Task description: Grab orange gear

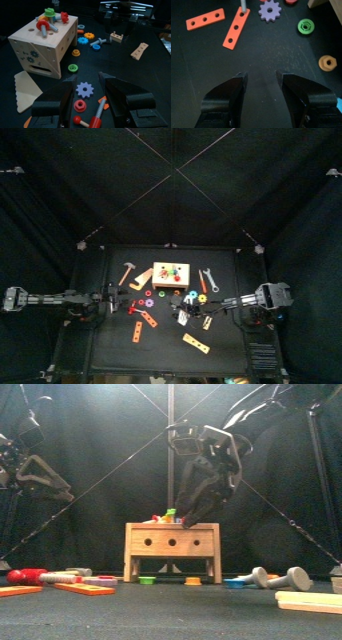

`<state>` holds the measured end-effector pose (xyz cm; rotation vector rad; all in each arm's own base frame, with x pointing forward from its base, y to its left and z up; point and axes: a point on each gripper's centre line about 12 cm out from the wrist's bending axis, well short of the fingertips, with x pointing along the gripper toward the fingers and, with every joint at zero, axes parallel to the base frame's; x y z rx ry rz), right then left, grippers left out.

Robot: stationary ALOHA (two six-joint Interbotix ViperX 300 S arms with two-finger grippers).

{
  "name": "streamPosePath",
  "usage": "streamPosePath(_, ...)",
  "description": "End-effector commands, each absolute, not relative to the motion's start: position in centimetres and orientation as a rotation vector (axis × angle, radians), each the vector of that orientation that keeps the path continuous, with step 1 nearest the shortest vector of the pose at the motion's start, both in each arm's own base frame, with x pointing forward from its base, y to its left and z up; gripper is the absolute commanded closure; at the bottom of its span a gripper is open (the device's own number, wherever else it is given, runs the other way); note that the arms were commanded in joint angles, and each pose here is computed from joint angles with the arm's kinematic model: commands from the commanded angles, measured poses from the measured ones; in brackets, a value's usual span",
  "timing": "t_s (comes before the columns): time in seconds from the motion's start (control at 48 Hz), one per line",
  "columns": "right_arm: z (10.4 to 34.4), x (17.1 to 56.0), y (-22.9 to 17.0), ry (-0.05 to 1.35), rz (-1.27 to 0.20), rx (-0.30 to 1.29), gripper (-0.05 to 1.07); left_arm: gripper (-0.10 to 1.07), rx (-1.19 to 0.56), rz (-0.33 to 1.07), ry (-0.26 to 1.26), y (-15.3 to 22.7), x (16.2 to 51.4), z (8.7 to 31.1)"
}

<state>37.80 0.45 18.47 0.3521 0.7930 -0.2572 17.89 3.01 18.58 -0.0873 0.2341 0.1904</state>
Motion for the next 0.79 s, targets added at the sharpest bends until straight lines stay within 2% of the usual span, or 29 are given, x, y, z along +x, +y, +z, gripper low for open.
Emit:
streamPosePath(0.0, 20.2, 36.6, 0.3, 0.753, -0.274, 0.395, 0.19, 0.17, -0.083, 0.189, 0.198, 3.1, 18.5, 19.8)
streamPosePath(0.375, 19.7, 31.0, 0.1, 0.811, -0.435, 0.515, 0.19, 0.17, -0.085, 0.214, 0.184, 3.6, 18.6, 20.2)
streamPosePath(0.771, 17.9, 27.9, -2.5, 0.816, -0.731, 0.553, 0.19, 0.17, -0.091, 0.267, 0.173, 4.6, 18.5, 20.5)
